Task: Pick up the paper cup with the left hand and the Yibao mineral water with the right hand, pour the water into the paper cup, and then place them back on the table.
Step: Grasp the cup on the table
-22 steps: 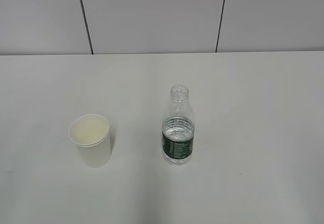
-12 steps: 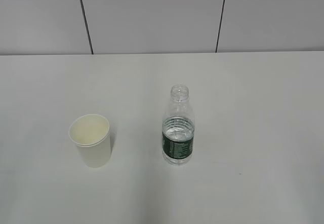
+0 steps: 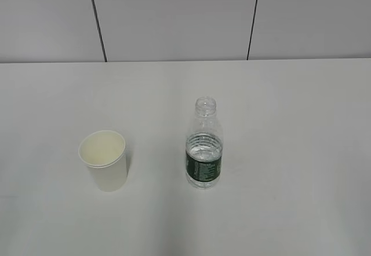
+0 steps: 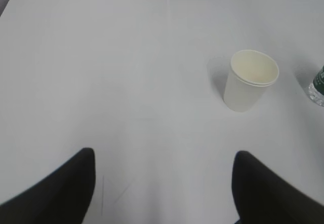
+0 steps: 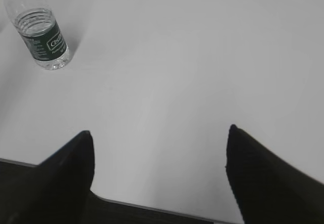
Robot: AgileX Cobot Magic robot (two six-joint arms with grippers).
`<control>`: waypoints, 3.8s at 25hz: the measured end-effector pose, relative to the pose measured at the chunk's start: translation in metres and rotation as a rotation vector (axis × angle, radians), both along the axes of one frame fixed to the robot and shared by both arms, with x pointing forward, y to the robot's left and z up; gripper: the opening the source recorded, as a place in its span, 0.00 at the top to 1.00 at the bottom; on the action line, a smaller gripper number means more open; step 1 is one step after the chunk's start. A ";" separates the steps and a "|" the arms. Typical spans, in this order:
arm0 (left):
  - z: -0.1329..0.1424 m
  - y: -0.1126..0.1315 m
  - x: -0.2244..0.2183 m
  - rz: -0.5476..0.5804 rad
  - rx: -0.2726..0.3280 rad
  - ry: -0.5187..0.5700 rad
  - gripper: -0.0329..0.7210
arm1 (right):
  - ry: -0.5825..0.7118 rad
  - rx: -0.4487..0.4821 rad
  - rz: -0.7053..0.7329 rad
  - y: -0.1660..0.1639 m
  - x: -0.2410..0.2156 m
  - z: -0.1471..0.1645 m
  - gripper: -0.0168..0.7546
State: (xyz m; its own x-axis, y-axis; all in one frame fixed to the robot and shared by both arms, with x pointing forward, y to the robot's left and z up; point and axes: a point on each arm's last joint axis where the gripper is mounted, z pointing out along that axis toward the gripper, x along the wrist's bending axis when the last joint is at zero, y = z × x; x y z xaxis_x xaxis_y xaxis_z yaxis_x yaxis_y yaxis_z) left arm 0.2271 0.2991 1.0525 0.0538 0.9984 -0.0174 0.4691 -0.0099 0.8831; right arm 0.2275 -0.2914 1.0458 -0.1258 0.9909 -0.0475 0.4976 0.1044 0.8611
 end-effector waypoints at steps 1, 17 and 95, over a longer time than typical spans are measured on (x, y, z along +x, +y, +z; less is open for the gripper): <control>0.000 0.000 0.000 0.000 0.000 0.000 0.23 | 0.000 0.000 0.000 0.000 0.000 0.000 0.21; 0.000 0.000 0.000 0.000 0.000 -0.001 0.23 | 0.000 0.000 0.000 0.000 0.000 0.000 0.21; -0.173 -0.031 0.189 -0.296 -0.055 -0.027 0.24 | 0.000 0.000 0.000 0.000 0.000 0.000 0.21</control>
State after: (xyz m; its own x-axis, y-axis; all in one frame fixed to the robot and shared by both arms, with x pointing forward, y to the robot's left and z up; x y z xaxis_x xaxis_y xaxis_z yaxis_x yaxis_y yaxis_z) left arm 0.4162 0.2676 0.8799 0.3437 0.9368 -0.0654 0.4288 -0.0946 0.8984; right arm 0.2275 -0.2914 1.0458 -0.1258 0.9909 -0.0475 0.4976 0.1044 0.8611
